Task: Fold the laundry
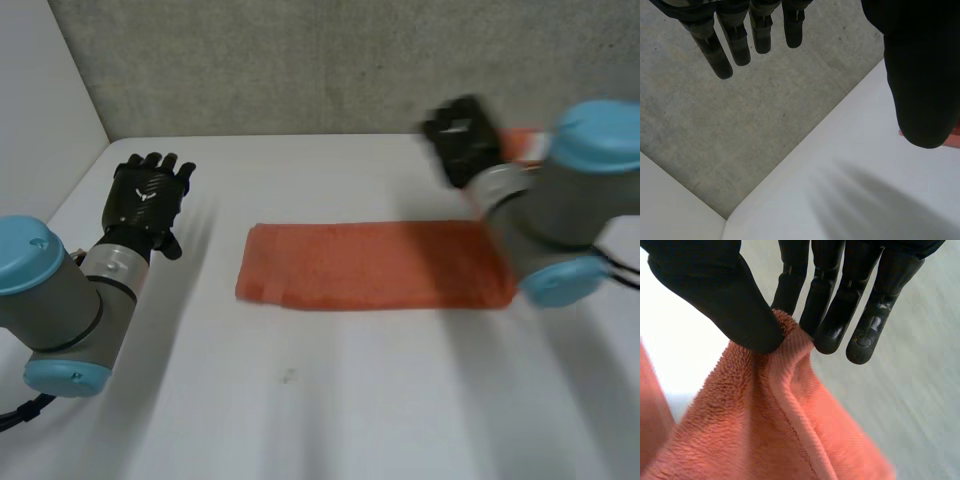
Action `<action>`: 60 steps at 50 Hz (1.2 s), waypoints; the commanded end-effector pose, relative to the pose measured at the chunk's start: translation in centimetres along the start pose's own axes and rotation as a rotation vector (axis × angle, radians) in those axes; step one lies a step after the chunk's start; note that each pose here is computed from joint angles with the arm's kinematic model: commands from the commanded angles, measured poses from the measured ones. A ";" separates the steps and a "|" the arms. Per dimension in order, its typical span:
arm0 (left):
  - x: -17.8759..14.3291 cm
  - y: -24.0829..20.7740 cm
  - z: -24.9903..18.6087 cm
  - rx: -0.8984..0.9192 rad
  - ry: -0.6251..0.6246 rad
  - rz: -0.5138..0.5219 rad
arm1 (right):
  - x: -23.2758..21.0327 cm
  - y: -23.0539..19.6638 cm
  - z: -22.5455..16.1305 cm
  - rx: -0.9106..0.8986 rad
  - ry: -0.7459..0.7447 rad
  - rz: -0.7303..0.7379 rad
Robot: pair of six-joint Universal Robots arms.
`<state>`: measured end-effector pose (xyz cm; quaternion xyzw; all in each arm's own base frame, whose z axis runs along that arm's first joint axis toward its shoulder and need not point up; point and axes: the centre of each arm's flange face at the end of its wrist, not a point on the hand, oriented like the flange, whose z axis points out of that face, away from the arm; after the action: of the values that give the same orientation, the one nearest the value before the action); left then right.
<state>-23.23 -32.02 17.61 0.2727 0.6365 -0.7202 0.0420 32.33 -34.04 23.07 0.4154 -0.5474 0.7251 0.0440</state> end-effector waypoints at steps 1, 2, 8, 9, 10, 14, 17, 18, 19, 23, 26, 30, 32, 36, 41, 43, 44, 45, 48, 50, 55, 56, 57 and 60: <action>0.0 0.0 0.0 -0.002 -0.001 0.000 | -13.7 -4.9 -3.2 0.245 -0.360 0.016; 0.0 0.0 0.0 -0.002 -0.001 0.000 | -14.7 -4.7 -3.5 0.245 -0.386 0.015; -0.1 0.2 -0.1 -0.007 -0.001 0.000 | -18.8 -2.4 -4.7 0.182 -0.469 0.019; -0.1 0.2 -0.1 -0.007 -0.001 0.000 | -18.5 -2.2 -4.5 0.161 -0.445 0.018; 0.1 0.2 -0.2 -0.007 0.003 0.000 | -18.3 -1.9 -4.4 0.140 -0.428 0.018; 0.3 0.1 -0.3 -0.007 0.010 -0.001 | -14.9 -1.9 -3.9 0.046 -0.285 0.045; 0.5 0.1 -0.4 -0.006 0.015 -0.001 | -11.4 -1.7 -3.8 -0.025 -0.188 0.103; 0.5 0.1 -0.4 -0.007 0.017 -0.001 | -9.1 -0.9 -3.8 -0.077 -0.132 0.158; 0.6 0.1 -0.4 -0.008 0.018 -0.001 | -8.1 -0.4 -3.9 -0.103 -0.113 0.189; 0.8 0.0 -0.5 -0.004 0.026 -0.002 | -5.4 2.4 -5.0 -0.225 -0.083 0.334; 1.0 -0.1 -0.6 -0.001 0.032 -0.002 | -4.8 5.2 -6.2 -0.343 -0.098 0.406; 1.3 -0.2 -0.7 0.000 0.036 -0.002 | -4.0 8.5 -7.4 -0.455 -0.100 0.453; 1.4 -0.2 -0.8 0.002 0.040 -0.002 | -3.6 9.8 -7.9 -0.488 -0.100 0.469; 1.7 -0.4 -0.9 0.005 0.047 -0.003 | -3.6 11.0 -7.9 -0.491 -0.113 0.487; 1.8 -0.3 -1.0 0.000 0.051 -0.003 | -2.6 11.5 -6.4 -0.418 -0.067 0.486; 1.8 -0.3 -1.0 0.000 0.051 -0.003 | -1.5 10.4 -5.2 -0.356 -0.033 0.494; 1.8 -0.4 -1.1 0.002 0.052 -0.003 | -1.1 9.8 -4.7 -0.332 -0.021 0.505; 2.0 -0.4 -1.1 0.002 0.055 -0.003 | -0.8 9.0 -4.3 -0.306 -0.017 0.517; 2.1 -0.4 -1.2 0.004 0.058 -0.003 | -1.3 4.5 -3.0 -0.180 -0.047 0.577; 2.1 -0.4 -1.2 0.004 0.058 -0.003 | -2.1 2.1 -2.6 -0.124 -0.080 0.601; 2.0 -0.6 -1.3 0.006 0.057 -0.003 | -4.5 -2.4 -2.5 -0.073 -0.179 0.646; 2.0 -0.6 -1.3 0.002 0.059 -0.003 | -5.0 -2.5 -2.6 -0.083 -0.190 0.646; 2.0 -0.6 -1.3 0.001 0.060 -0.003 | -5.4 -2.4 -2.7 -0.093 -0.199 0.646; 2.0 -0.4 -1.5 -0.006 0.062 -0.004 | -5.6 -1.4 -3.3 -0.144 -0.169 0.642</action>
<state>-24.78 -30.14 17.19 0.2924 0.6357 -0.7141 0.0218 34.50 -29.79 21.63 0.2755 -0.6777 0.6477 -0.2131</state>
